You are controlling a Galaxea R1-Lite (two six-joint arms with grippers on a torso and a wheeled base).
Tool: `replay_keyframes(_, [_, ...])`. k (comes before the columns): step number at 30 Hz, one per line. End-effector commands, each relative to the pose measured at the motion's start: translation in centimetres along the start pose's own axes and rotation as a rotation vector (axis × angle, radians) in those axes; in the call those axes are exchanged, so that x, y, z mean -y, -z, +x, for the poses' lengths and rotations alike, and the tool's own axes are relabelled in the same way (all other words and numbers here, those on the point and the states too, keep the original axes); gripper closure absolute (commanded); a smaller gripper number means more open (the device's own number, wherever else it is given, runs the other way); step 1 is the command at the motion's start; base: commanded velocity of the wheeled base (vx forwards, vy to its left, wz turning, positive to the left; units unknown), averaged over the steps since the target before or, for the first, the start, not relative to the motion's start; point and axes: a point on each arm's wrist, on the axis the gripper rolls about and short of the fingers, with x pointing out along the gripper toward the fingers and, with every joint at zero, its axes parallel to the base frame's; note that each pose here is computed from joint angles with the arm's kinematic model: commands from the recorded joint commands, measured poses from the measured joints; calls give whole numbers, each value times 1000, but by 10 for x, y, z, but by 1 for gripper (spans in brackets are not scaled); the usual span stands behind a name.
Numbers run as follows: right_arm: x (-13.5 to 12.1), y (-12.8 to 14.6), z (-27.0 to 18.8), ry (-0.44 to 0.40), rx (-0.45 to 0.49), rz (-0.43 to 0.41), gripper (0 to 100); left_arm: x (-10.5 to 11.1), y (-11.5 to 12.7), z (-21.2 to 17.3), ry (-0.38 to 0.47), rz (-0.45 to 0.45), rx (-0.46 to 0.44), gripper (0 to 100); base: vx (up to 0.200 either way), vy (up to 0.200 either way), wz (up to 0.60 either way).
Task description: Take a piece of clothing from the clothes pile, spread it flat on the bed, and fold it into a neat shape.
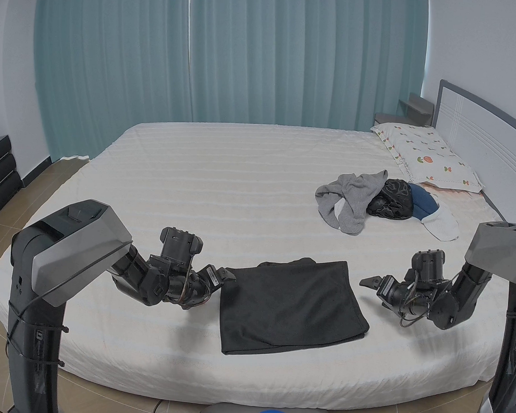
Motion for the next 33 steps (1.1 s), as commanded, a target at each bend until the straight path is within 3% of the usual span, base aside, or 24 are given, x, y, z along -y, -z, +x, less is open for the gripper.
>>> replay_keyframes(1, [2, 7, -35, -62, 22, 66, 0, 10, 25, 0, 37, 116, -46, 0, 0, 0, 0])
replay_keyframes(11, [5, 9, -34, -63, 16, 68, 0, 9, 35, 16, 61, 190, -43, 0, 0, 0, 0])
replay_keyframes(17, [5, 9, -34, -63, 14, 68, 0, 10, 34, 17, 64, 189, -41, 0, 0, 0, 0])
replay_keyframes(18, [5, 9, -35, -62, 15, 69, 0, 11, 34, 17, 65, 186, -40, 100, 0, 0, 0])
replay_keyframes(33, [8, 11, -36, -52, 7, 74, 0, 9, 25, 11, 56, 139, -10, 100, 0, 0, 0])
